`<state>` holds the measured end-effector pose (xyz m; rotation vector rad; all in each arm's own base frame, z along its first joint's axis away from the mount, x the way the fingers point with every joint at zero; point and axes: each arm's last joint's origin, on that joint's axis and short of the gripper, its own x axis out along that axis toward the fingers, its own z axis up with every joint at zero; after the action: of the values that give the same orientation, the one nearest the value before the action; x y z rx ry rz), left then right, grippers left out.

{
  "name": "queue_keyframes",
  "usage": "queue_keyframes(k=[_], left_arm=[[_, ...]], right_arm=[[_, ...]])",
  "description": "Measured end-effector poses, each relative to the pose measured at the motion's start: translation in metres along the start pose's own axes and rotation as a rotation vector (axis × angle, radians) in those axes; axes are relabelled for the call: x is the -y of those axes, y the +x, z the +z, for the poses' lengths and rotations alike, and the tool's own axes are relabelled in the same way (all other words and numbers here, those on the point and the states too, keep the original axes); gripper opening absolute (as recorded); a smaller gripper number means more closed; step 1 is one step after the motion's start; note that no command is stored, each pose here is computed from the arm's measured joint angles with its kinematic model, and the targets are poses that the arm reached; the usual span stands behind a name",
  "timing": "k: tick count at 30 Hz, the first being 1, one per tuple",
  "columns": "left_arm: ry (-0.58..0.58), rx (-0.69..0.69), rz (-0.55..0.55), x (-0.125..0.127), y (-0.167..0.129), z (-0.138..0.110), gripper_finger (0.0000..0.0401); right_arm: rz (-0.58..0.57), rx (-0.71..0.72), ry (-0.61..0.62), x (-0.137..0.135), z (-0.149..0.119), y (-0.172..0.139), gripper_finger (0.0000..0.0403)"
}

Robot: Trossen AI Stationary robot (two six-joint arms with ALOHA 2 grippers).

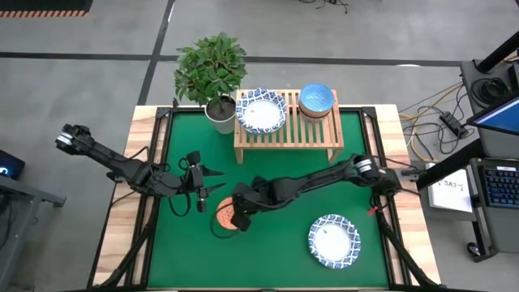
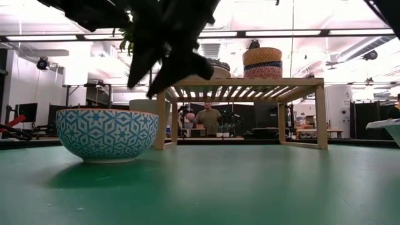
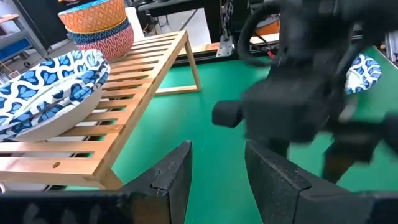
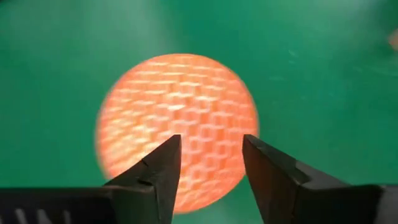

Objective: Place and stack bowls onto a shelf
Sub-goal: Stack the light blue bowl on top of the orange patterned bowl on the shelf

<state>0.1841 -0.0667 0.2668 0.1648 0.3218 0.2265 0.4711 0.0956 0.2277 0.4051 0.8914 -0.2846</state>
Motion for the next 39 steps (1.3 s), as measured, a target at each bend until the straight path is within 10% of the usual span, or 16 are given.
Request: queue_keyframes(k=[14,27,39], left_arm=[[0.009,-0.012,0.001,0.000,0.000,-0.001,0.0132],[0.010,-0.014,0.001,0.000,0.000,-0.001,0.0132],[0.012,-0.016,0.001,0.000,0.000,-0.002,0.0132]], right_arm=[[-0.122,-0.052,0.067,0.017,0.002,0.048,0.0150],[-0.120,-0.059,0.005,0.018,0.000,0.052,0.0015],[0.025,-0.079,-0.108,0.011,0.017,-0.002,0.0010]])
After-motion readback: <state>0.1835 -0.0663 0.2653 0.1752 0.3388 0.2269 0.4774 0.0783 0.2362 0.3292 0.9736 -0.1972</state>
